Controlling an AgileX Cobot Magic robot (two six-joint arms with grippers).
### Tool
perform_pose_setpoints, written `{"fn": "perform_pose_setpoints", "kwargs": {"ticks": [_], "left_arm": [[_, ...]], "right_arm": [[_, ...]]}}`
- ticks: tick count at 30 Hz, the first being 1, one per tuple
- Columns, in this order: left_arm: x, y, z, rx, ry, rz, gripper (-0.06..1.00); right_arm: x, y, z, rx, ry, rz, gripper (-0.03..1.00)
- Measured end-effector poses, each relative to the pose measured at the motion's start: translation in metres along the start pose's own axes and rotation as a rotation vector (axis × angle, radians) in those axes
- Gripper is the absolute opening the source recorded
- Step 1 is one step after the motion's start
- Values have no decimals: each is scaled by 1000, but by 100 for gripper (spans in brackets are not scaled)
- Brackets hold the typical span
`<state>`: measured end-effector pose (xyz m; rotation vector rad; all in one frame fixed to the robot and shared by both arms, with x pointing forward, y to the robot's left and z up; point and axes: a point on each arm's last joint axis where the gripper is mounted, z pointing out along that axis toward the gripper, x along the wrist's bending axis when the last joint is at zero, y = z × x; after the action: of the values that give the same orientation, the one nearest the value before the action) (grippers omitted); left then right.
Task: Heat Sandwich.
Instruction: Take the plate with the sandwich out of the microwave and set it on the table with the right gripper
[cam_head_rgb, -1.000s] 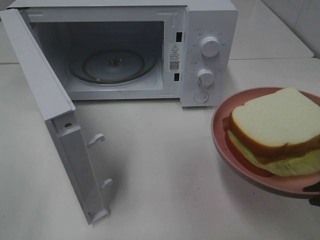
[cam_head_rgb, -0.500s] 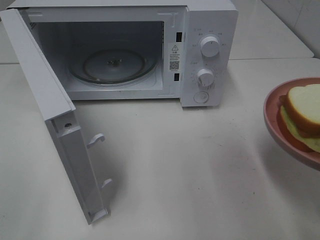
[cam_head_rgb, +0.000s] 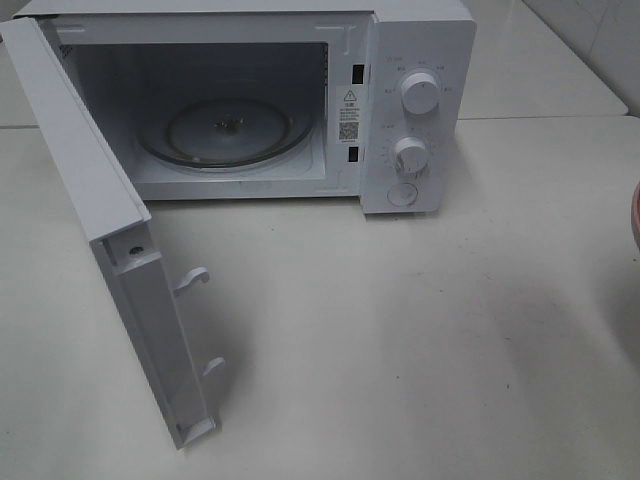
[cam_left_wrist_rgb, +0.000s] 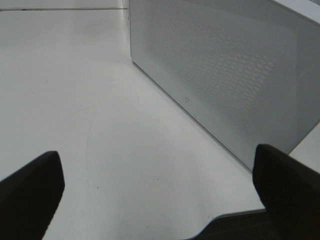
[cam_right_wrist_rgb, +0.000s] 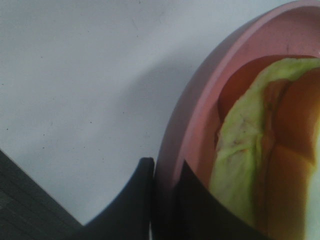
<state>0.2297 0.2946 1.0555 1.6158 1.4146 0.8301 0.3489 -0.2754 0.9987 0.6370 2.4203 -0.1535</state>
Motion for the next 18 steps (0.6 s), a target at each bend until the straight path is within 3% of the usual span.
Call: {"fn": "perform_pose_setpoints", "kwargs": {"ticks": [18], "left_arm": [[0, 0, 0, 0, 0, 0, 96]], "right_arm": [[-7, 37, 29, 177, -30, 349, 9]]}}
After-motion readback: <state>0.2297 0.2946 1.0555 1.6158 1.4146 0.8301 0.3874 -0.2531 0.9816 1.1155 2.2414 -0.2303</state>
